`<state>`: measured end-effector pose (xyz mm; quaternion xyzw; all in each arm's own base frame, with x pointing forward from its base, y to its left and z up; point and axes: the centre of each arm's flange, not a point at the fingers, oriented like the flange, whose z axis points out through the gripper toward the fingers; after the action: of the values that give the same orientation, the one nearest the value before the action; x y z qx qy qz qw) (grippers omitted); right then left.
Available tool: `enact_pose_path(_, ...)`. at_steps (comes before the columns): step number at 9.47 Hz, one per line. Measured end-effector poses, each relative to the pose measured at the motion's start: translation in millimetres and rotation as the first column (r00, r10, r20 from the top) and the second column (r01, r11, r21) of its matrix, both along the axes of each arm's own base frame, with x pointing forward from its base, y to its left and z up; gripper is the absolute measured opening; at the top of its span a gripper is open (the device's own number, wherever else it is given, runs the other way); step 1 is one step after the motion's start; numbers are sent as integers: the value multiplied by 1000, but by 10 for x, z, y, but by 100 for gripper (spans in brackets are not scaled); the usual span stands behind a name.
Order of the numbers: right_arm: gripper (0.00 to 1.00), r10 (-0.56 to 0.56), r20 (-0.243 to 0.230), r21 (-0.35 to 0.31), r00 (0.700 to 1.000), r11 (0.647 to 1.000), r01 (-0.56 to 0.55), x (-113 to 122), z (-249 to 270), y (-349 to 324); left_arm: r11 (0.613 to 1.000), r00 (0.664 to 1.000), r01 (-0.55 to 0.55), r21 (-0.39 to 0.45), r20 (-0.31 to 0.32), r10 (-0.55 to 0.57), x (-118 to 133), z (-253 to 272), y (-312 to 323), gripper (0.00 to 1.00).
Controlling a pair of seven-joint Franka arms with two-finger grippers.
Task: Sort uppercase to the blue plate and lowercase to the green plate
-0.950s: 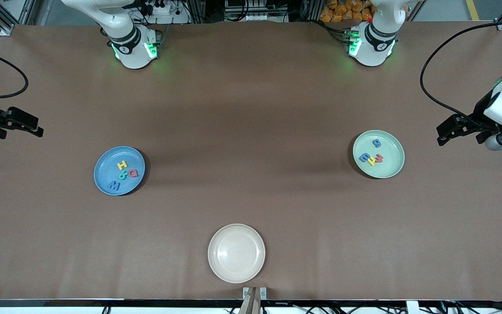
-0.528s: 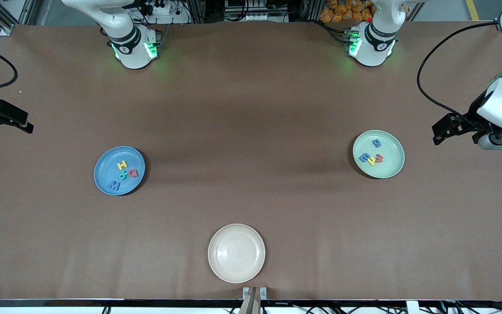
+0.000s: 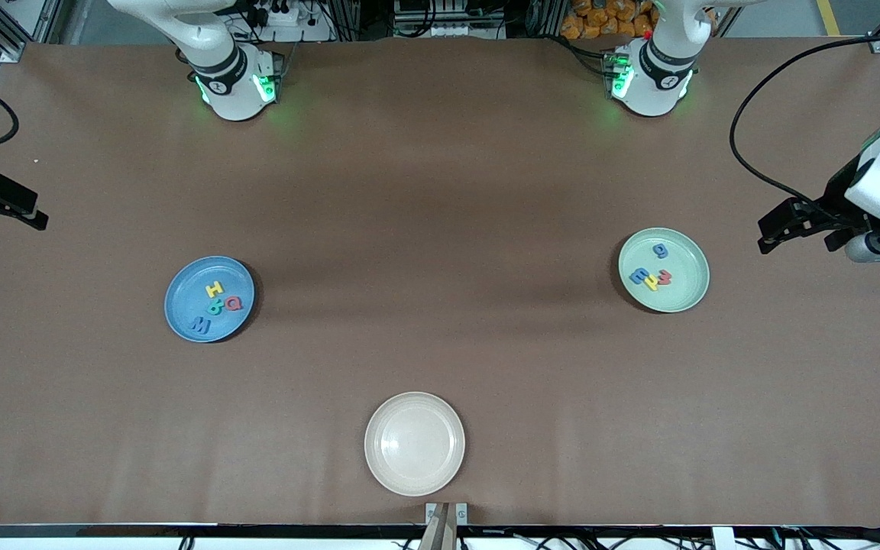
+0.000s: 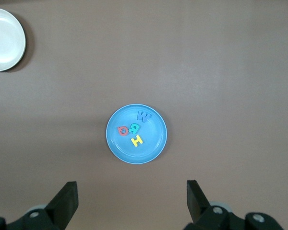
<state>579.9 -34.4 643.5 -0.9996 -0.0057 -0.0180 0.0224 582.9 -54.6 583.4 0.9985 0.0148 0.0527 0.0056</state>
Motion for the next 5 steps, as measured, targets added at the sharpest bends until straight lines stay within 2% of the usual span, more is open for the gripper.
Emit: enact_pose_path(5,100,6,-1,0,1000,1000,-6,1,-1,34,1000,1000,18,-20,-15,-19,19,-62,-140,100)
